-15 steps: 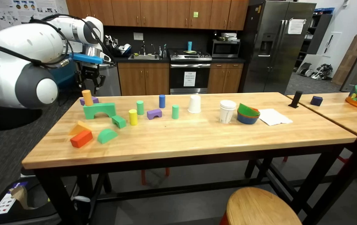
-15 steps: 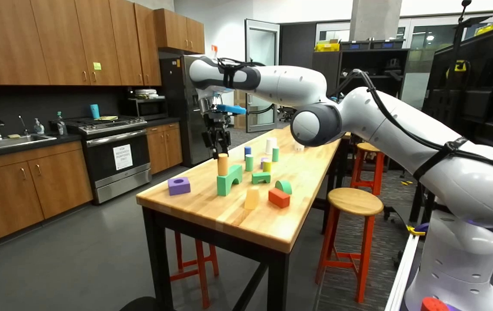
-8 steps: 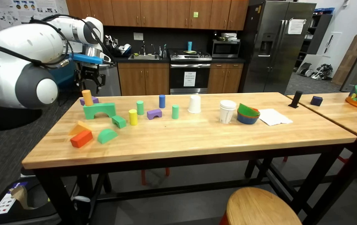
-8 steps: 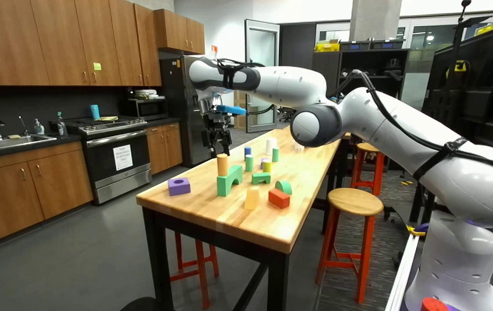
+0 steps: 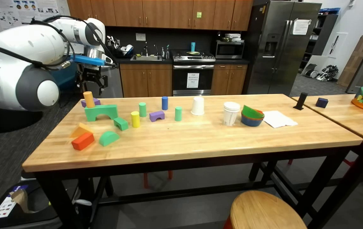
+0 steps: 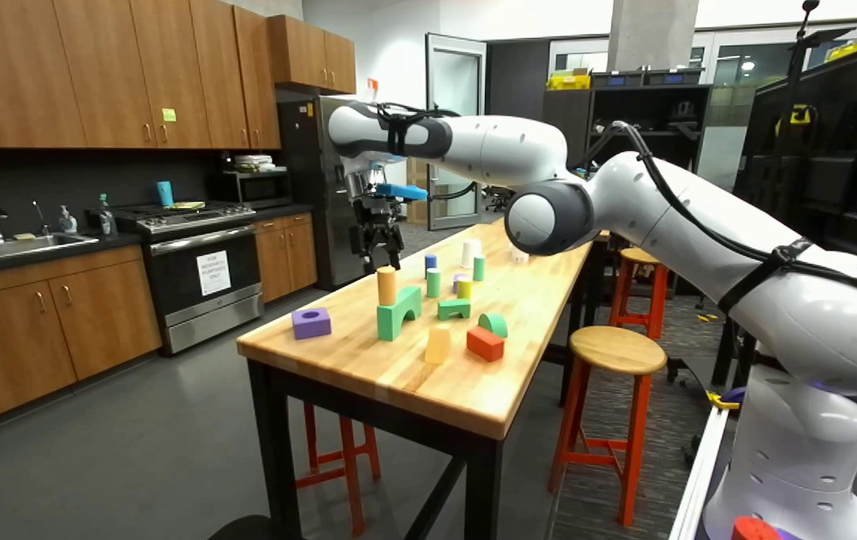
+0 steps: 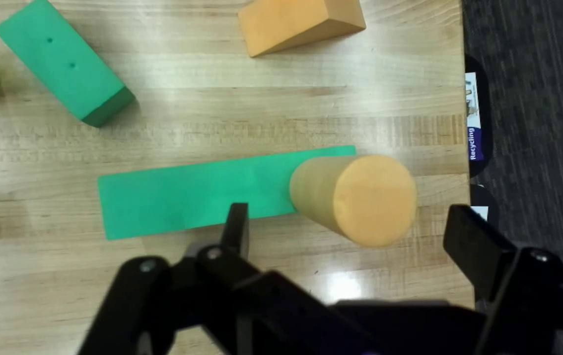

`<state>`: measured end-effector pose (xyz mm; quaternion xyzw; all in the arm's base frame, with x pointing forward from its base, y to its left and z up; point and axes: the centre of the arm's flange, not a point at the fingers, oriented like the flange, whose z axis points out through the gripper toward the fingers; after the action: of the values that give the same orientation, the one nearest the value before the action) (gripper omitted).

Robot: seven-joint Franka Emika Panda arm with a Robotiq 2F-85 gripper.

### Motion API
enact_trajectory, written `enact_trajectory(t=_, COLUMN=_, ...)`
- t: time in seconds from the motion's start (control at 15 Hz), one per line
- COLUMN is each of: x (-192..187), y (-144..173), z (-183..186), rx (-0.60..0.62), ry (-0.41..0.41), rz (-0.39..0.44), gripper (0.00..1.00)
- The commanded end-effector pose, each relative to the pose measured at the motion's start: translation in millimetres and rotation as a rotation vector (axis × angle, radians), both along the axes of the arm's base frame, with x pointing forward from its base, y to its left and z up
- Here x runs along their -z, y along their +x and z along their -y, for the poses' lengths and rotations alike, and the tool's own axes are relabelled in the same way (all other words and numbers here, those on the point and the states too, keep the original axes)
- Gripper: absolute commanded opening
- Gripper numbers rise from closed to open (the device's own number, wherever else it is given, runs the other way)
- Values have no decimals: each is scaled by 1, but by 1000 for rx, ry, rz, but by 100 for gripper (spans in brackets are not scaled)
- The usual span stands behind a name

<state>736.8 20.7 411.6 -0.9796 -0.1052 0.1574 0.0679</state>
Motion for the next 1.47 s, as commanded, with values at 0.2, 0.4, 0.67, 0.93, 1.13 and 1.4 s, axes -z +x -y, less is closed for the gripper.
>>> enact_trajectory(t=0.2, x=-23, y=-9, z=-4, rx=-6, ry=-42, rz=42, gripper=100)
enact_trajectory(t=0.4, x=-45, y=-21, z=-9, rx=-25, ry=-71, rz=64, gripper=100)
enact_trajectory(t=0.67, x=-82, y=-39, z=-14, rx=-48, ry=-127, rz=86, gripper=100)
enact_trajectory(t=0.93, x=-113, y=-65, z=-11, rx=-107, ry=-155, rz=65, gripper=100)
enact_trajectory(t=1.13, x=-130, y=-86, z=-6, rx=-164, ry=-141, rz=47, gripper=100)
enact_trajectory(t=1.4, x=-149, y=-113, z=7, rx=-235, ry=-98, rz=39, gripper=100)
